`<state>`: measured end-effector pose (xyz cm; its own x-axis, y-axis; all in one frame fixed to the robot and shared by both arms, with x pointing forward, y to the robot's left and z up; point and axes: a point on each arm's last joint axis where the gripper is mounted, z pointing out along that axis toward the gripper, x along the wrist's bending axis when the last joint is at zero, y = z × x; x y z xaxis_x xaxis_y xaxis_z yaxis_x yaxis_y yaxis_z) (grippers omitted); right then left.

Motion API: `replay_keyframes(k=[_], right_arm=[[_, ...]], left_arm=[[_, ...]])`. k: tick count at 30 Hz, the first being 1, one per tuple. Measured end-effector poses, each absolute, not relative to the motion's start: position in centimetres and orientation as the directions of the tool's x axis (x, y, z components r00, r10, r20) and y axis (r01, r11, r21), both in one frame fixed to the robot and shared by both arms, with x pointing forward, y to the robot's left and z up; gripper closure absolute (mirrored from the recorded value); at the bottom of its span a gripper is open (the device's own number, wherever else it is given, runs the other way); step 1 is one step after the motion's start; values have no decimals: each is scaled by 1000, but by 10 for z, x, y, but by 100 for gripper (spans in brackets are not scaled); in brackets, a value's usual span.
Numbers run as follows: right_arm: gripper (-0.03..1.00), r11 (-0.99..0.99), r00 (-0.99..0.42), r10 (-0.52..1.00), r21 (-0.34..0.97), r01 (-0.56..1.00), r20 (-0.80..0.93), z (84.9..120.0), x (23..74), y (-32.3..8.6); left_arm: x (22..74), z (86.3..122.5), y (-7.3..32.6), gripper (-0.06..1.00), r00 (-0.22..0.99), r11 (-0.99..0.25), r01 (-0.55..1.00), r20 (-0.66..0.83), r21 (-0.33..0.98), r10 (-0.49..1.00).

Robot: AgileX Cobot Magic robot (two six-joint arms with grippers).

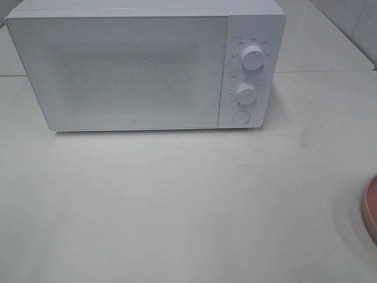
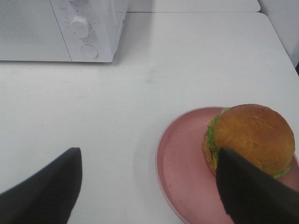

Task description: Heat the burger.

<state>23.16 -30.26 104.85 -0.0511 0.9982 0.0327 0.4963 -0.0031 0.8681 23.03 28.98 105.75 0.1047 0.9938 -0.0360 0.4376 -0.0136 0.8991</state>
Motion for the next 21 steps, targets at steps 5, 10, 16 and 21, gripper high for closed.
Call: replay_keyframes(k=[5,10,16,21], right_arm=[[20,-3,-51,998,868,496,33,1048,232,-303],[20,-3,-51,998,868,496,33,1048,232,-303],[20,-3,-51,998,868,496,33,1048,232,-303],[20,-3,-51,998,868,496,33,1048,232,-303]], left_arm=[[230,1058,290,-4,105,-14,438,-36,899,994],[230,1058,290,-4,105,-14,438,-36,899,994],[230,1058,290,-4,105,-14,438,-36,899,994],[230,1058,290,-4,105,-14,438,-36,899,994]])
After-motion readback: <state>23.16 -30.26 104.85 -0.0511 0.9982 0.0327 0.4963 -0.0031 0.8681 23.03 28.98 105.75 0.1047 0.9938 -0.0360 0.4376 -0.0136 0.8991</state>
